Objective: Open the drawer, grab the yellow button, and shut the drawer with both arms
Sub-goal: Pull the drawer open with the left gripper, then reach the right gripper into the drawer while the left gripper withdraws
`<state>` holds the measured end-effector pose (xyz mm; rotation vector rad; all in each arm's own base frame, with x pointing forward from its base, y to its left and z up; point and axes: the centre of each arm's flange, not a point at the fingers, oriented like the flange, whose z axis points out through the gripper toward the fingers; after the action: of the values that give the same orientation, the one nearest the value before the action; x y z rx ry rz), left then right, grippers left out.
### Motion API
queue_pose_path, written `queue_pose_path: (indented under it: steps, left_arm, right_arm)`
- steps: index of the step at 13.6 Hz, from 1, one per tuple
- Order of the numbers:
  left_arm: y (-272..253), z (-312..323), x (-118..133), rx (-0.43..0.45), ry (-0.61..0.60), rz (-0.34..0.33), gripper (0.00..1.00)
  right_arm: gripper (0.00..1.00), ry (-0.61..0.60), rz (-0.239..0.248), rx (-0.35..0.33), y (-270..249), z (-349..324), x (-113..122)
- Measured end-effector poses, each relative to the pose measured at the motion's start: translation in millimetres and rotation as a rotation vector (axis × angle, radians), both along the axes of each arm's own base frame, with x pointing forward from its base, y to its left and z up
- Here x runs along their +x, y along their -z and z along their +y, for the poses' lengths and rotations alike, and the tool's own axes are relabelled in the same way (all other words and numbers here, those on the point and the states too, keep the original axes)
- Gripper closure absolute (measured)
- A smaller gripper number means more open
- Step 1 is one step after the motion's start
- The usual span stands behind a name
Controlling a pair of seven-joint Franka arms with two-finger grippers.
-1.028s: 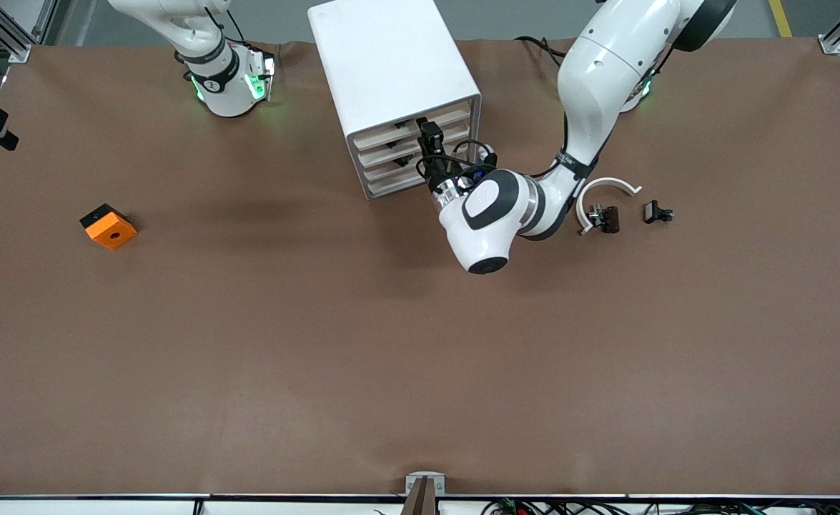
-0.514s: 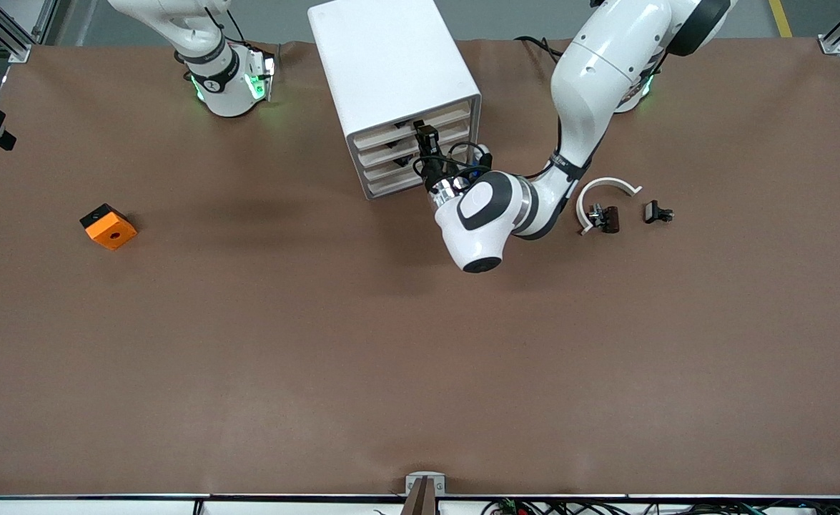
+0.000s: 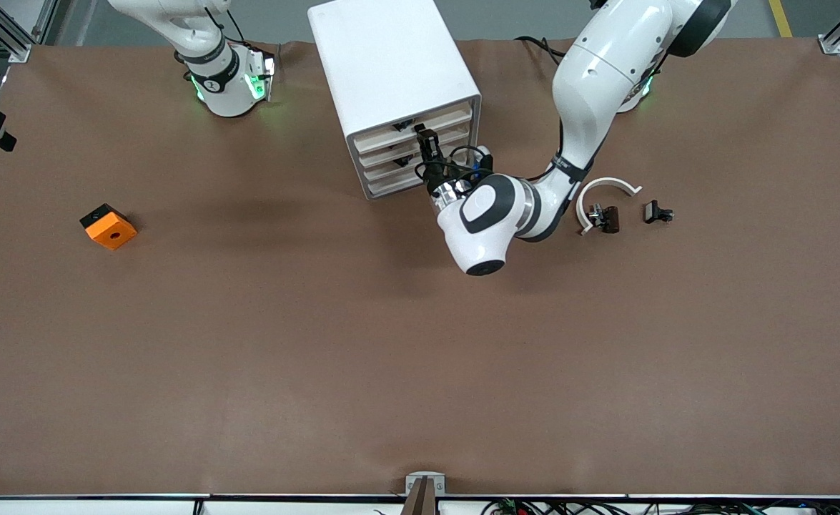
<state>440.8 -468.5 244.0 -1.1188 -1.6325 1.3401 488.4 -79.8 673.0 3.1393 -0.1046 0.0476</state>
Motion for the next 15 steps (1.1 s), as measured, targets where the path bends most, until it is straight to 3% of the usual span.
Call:
queue_pose_path:
  steps: [5,12,15]
  left_arm:
    - [-5.9,41.1,51.4,-0.001,-0.113,-0.041,0.85]
    - [-15.7,66.6,91.4,0.0,-0.207,-0.116,0.85]
    - [-18.2,77.8,104.0,0.009,-0.233,-0.139,0.85]
  right_arm:
    - [0.0,0.031,0.026,0.002,12.5,-14.6,5.1]
    - [0.0,0.01,0.179,-0.001,101.4,-6.6,60.1]
    - [0.0,0.014,0.183,-0.013,115.9,-5.8,75.5]
